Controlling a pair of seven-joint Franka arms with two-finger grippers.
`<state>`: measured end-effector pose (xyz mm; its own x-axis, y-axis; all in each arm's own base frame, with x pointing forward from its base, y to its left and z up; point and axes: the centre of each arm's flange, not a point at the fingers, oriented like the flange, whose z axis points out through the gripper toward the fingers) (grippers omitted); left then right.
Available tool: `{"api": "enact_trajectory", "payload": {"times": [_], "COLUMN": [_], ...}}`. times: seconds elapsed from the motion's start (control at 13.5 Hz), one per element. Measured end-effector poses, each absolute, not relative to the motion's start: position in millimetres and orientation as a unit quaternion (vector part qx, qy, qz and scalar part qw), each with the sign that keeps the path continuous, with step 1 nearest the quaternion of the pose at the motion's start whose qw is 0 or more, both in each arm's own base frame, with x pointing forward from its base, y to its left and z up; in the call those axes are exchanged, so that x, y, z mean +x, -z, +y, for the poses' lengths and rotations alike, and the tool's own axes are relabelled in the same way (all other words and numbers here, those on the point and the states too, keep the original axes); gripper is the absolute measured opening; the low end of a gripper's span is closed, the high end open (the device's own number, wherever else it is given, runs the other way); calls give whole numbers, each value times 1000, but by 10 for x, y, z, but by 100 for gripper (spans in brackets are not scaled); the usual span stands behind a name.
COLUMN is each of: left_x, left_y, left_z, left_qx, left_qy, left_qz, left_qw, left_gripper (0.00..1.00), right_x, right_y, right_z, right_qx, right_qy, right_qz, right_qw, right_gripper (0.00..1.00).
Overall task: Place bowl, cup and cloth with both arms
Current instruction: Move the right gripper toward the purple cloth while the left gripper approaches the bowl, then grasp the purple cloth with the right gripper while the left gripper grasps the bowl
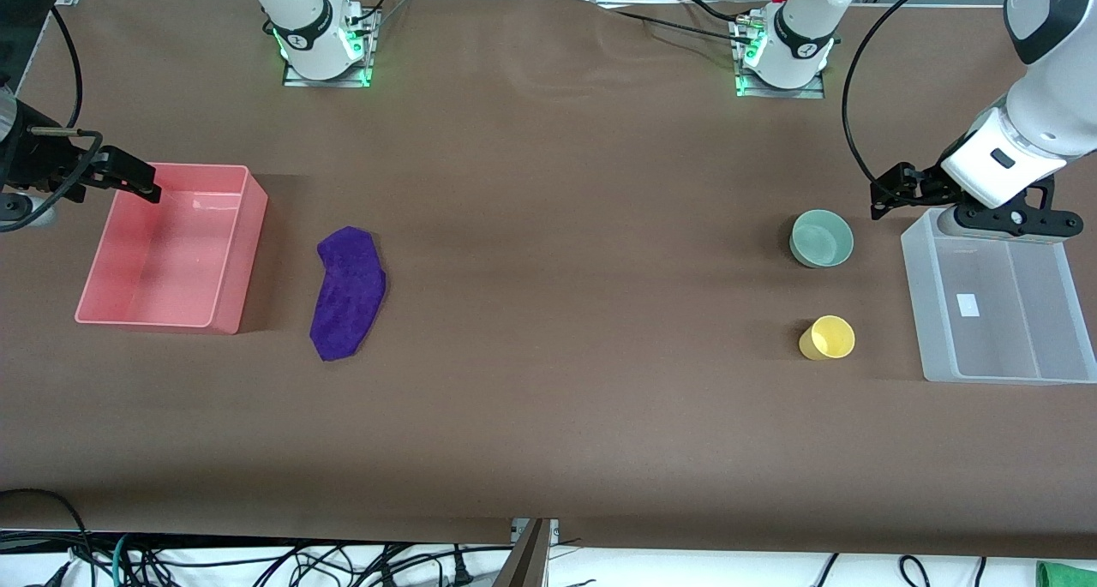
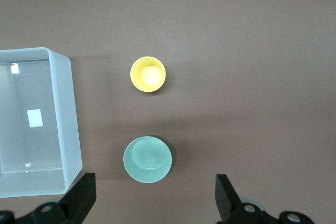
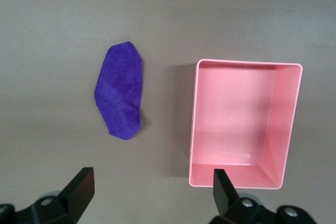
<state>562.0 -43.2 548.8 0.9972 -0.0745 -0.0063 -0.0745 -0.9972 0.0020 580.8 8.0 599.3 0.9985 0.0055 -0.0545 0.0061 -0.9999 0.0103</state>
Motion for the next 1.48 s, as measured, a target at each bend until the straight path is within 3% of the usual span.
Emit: {"api": "enact_trajectory", "payload": {"times": [0.52,0.81,1.11,1.48], "left_x": [5781,5768,5715,5781], "left_y": [-5536,-5494,-5443,-4803], "left_z": [-454,-452,-439,146], "left_qx": [999,998,996,983], "left_qy": [34,47,73,92], "left_qz": [-38,-38,-41,-160], "left_qw": [0,0,-1,18], "left_gripper": [100,100,100,100], "right_x": [5811,5920,6250,6424], "right_y": [-5989,-5724,-4812,-3675], "right_z": [82,157,473,1069], "right_qx": [1000,999,994,995], "right_qy": [27,50,102,73], "right_qz": [3,9,34,68], "right_qw": [5,5,6,4], "right_gripper": [100,100,100,100]}}
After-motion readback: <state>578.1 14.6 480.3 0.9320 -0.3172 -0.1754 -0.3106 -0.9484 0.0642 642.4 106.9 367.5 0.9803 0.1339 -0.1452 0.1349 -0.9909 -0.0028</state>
